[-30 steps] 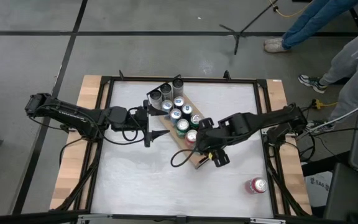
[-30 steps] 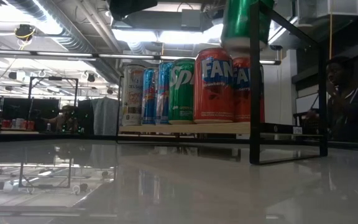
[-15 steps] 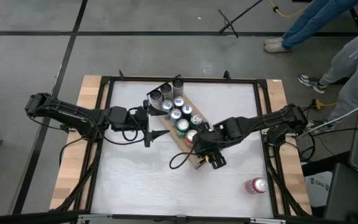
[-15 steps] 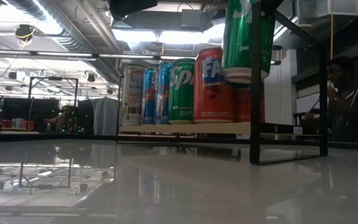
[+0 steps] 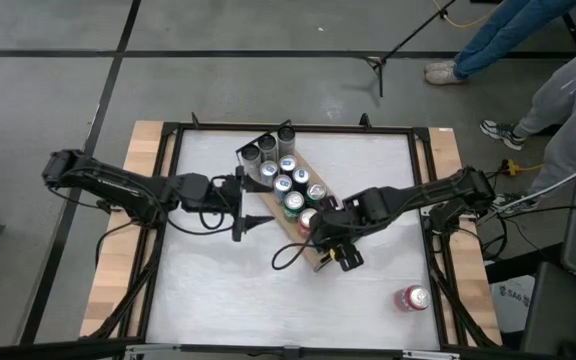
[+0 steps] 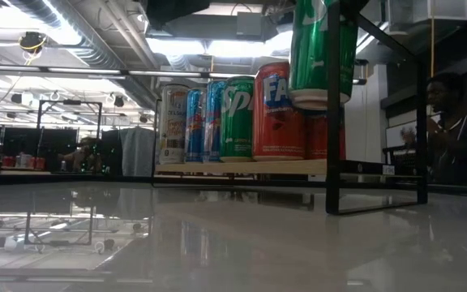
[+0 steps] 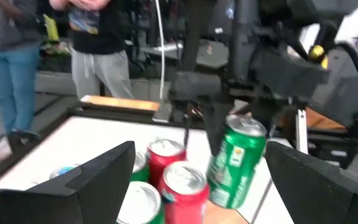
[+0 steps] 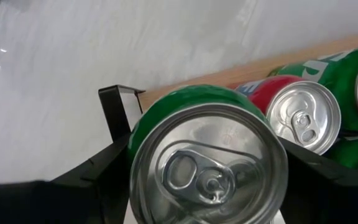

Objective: Place canned beverage on shelf
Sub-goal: Put the green soda can on the shelf

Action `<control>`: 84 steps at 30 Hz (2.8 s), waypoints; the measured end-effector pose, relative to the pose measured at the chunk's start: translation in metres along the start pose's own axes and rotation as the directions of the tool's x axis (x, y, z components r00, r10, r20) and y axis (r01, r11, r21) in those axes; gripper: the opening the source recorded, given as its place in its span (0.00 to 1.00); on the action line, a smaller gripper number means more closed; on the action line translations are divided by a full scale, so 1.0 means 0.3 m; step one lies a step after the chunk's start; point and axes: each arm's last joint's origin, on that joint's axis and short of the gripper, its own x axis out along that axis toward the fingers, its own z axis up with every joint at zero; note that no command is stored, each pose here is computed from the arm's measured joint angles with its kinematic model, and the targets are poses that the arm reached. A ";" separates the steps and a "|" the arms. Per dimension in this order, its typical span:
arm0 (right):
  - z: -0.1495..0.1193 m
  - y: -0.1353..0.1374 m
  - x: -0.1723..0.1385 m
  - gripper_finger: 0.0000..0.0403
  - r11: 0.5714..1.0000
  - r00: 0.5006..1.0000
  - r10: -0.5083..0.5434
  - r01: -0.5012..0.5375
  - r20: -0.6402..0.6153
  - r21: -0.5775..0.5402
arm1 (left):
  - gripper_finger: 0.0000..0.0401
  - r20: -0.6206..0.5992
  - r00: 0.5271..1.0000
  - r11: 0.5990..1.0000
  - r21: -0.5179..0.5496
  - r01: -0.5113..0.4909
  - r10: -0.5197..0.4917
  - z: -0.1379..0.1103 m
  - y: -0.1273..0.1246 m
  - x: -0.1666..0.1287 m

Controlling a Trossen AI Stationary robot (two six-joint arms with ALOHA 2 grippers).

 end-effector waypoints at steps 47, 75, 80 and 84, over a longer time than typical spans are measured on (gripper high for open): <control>-0.022 -0.053 0.011 0.72 0.718 0.998 -0.008 0.043 -0.054 0.695 | 0.88 -0.164 0.983 0.995 0.046 0.084 -0.076 -0.177 -0.114 0.123; 0.009 -0.058 0.150 0.72 0.708 0.989 0.012 0.095 -0.146 0.699 | 0.88 -0.167 0.983 0.995 0.047 0.084 -0.075 -0.178 -0.114 0.122; 0.011 -0.059 0.172 0.72 0.712 0.986 0.017 0.105 -0.167 0.694 | 0.88 -0.169 0.983 0.995 0.048 0.085 -0.075 -0.179 -0.114 0.122; 0.011 -0.058 0.175 0.72 0.714 0.985 0.024 0.101 -0.168 0.693 | 0.88 -0.172 0.982 0.995 0.048 0.084 -0.074 -0.180 -0.113 0.122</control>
